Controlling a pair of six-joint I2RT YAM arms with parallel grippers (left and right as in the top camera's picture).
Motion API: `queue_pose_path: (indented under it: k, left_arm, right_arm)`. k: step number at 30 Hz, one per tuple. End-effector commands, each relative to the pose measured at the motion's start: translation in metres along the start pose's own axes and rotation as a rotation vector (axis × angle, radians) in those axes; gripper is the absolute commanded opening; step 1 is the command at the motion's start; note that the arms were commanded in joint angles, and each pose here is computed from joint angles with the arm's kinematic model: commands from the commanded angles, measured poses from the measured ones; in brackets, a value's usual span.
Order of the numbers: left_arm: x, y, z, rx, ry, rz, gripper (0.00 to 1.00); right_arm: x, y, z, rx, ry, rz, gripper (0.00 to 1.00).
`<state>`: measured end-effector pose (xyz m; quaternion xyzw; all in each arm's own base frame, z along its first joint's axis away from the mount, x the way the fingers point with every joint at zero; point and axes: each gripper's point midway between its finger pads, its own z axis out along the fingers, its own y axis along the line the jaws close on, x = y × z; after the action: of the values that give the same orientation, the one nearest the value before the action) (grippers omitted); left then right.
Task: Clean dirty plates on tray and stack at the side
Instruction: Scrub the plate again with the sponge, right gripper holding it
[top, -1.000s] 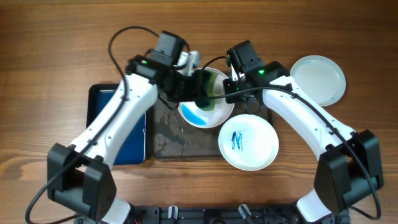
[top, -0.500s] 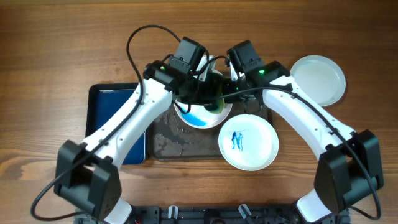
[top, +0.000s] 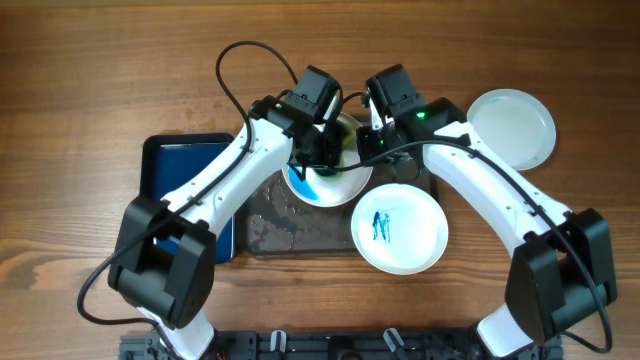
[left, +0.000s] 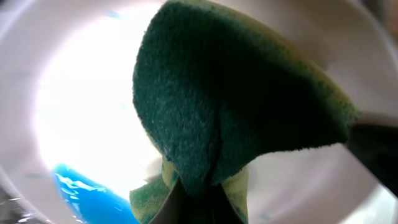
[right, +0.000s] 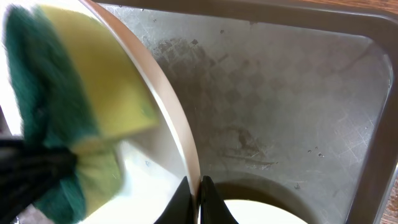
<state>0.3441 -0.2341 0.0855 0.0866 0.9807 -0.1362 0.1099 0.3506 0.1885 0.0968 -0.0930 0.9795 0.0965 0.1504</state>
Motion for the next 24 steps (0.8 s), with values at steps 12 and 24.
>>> queue_pose_path:
  k: [12,24]
  left_arm:
    - [-0.017,0.038,-0.016,-0.226,-0.111,-0.041,0.04]
    - [-0.034,0.059,-0.129,-0.228,-0.356,-0.153,0.04]
  right_arm:
    - [-0.008,0.011,-0.015,-0.053,-0.030,-0.002,0.05]
    - [-0.007,0.015,-0.016,-0.072,-0.024,-0.006,0.05]
